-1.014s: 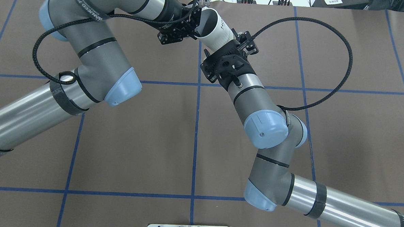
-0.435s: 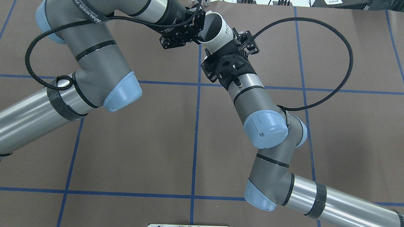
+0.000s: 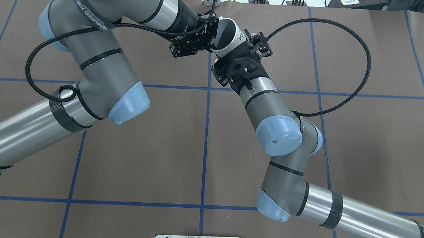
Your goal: Left arm hands cup to right arm to dump lemon
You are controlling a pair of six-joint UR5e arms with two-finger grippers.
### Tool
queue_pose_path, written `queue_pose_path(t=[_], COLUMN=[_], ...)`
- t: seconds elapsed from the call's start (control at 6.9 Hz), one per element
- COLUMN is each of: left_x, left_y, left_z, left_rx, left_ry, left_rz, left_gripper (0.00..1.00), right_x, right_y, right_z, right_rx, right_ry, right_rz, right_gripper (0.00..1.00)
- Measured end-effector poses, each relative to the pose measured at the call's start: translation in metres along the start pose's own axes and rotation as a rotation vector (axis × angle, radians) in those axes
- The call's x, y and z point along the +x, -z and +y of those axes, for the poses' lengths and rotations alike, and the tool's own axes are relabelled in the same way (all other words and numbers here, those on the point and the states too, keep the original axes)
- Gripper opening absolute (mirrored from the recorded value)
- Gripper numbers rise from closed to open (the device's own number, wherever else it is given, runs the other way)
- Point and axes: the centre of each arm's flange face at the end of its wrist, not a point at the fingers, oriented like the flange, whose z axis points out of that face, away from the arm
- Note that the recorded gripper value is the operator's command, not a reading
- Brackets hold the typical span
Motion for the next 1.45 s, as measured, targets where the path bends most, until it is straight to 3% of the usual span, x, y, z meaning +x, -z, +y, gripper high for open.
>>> queue_pose_path(t=[0.14, 0.29, 0.43, 0.87, 1.45], left_x=[-0.001, -0.002, -0.004, -0.013, -0.082], left_y=[0.001, 0.003, 0.005, 0.014, 0.063], left_z=[0.002, 0.003, 0.005, 0.001, -0.095], left_rx=[-0.003, -0.004, -0.006, -0.038, -0.05], left_ry=[-0.003, -0.007, -0.012, -0.046, -0.215], left_rz=[0.002, 0.004, 0.007, 0.0, -0.071], left_gripper=[0.0, 0.72, 1.0, 1.0, 1.0], right_x=[0.0, -0.001, -0.003, -0.005, 0.0], right_y=[0.0, 0.001, 0.003, 0.006, 0.005], right_z=[0.0, -0.001, -0.001, 0.002, 0.01], right_rx=[0.001, 0.002, 0.003, 0.002, -0.013], right_ry=[-0.001, -0.003, -0.006, -0.031, -0.193], right_rz=[0.0, -0.002, -0.005, -0.014, -0.019], right_gripper=[0.48, 0.23, 0.1, 0.08, 0.0])
